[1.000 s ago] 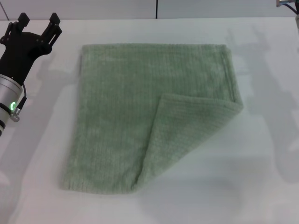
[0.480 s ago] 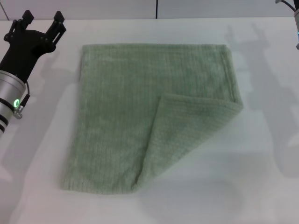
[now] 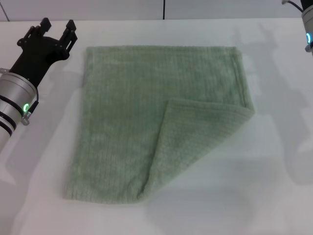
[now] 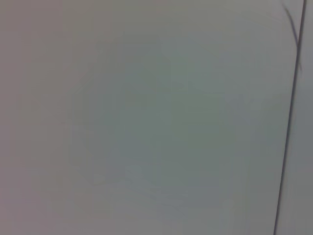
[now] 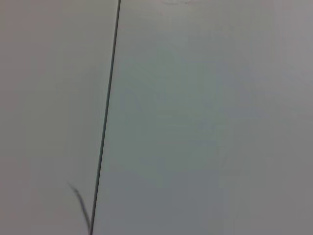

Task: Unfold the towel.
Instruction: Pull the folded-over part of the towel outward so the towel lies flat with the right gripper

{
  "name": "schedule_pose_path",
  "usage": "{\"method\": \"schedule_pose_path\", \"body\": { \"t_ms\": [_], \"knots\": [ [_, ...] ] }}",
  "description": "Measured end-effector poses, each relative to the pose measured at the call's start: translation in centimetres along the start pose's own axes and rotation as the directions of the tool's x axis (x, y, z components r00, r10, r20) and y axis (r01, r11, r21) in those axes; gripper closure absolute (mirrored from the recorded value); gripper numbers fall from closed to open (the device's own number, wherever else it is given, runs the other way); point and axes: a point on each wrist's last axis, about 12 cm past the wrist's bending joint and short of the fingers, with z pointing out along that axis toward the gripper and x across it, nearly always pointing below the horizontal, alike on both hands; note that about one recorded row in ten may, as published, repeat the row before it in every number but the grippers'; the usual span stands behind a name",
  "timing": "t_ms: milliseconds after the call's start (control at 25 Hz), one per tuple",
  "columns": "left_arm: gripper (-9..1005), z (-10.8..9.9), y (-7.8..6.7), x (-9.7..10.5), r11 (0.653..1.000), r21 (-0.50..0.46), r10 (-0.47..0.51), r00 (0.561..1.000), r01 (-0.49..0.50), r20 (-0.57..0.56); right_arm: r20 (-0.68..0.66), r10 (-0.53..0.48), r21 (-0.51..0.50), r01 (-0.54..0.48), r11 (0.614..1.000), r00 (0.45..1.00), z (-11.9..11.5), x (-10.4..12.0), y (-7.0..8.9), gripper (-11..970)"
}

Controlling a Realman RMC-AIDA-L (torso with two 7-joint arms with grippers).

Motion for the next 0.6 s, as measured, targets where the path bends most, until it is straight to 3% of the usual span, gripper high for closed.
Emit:
{"method": "schedule_pose_path", "body": {
  "t_ms": [120, 400, 600],
  "knots": [
    [292, 0.0, 0.0, 0.1, 1.000, -0.003, 0.001, 1.000, -0.001, -0.013, -0.003, 0.010, -0.002, -0.010, 1.000, 1.000, 0.2, 0.0, 0.1, 257],
    [493, 0.5, -0.3, 0.3, 1.000, 0.020, 0.023, 0.999, -0.023, -0.043, -0.028, 0.052, -0.012, -0.052, 0.999, 0.998, 0.9, 0.1, 0.3, 257],
    [786, 1.9, -1.6, 1.0, 0.994, 0.082, 0.083, 0.985, -0.071, -0.152, -0.053, 0.063, -0.024, -0.064, 0.998, 0.997, 1.8, 0.0, 0.6, 258]
  ]
}}
